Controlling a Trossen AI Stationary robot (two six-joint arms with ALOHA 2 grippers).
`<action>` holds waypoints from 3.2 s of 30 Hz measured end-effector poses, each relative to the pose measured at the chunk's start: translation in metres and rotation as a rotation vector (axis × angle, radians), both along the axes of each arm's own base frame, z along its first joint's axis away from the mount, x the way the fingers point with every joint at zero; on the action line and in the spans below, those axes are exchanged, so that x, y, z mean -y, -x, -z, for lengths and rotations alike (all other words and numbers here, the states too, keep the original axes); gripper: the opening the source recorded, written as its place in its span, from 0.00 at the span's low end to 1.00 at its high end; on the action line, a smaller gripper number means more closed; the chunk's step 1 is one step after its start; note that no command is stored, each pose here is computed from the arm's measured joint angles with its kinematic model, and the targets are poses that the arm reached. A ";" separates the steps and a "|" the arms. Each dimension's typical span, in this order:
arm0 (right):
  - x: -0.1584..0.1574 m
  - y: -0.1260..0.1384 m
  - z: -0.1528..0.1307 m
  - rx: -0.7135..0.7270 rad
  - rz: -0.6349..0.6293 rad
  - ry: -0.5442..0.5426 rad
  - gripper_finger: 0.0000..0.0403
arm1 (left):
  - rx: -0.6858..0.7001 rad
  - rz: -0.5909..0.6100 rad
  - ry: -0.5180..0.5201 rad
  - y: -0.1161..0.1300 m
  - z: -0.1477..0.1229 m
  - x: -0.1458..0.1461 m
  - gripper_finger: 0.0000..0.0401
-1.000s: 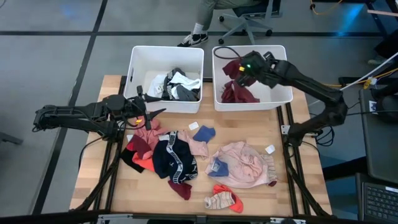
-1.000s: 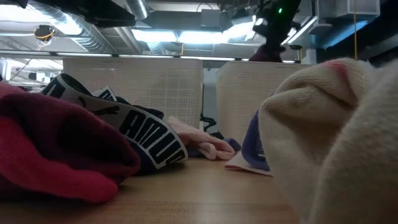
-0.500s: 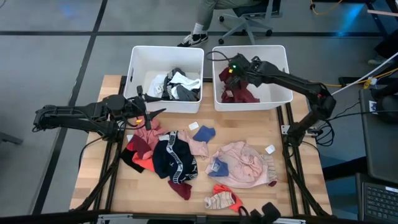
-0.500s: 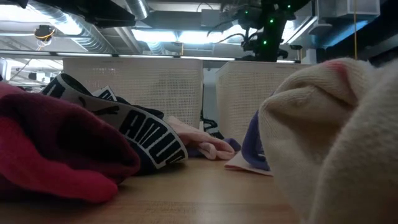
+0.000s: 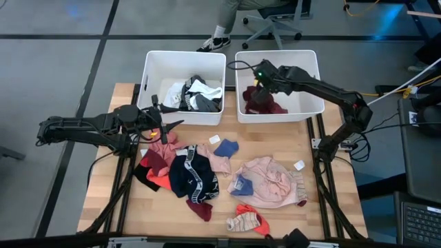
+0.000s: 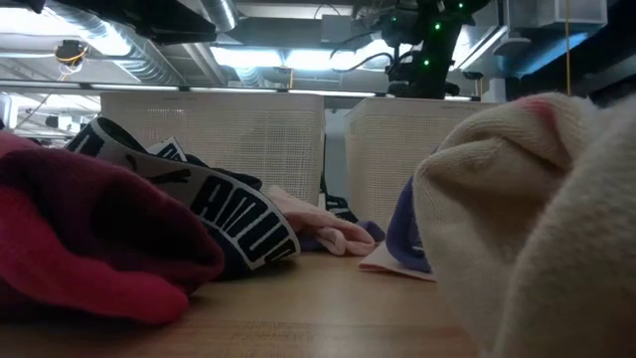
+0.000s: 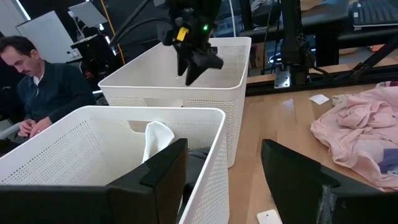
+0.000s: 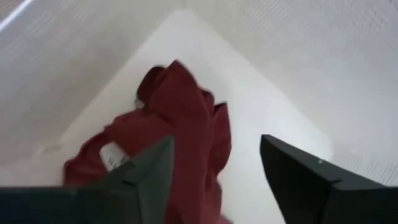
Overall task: Sort clothes
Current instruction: Put the peach underwear into the right white laundry bin
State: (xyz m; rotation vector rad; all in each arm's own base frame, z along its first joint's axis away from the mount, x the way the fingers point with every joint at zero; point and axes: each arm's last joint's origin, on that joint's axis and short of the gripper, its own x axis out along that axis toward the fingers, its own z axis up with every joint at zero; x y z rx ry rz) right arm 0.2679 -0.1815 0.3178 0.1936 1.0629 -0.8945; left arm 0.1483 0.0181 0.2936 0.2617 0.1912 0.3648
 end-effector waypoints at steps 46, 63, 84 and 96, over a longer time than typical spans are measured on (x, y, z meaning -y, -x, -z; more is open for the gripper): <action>-0.298 0.025 0.007 -0.157 -0.264 -0.275 0.66 | -0.003 -0.001 0.011 0.000 0.001 0.000 0.48; -0.296 0.019 0.115 -0.088 -0.281 -0.414 0.66 | 0.005 -0.001 0.009 0.000 0.000 0.000 0.48; -0.277 0.024 0.170 0.047 -0.259 -0.415 0.66 | 0.005 -0.001 0.010 0.000 0.000 0.000 0.48; -0.272 0.033 0.183 0.021 -0.277 -0.366 0.30 | 0.005 -0.001 0.010 0.000 0.000 0.000 0.48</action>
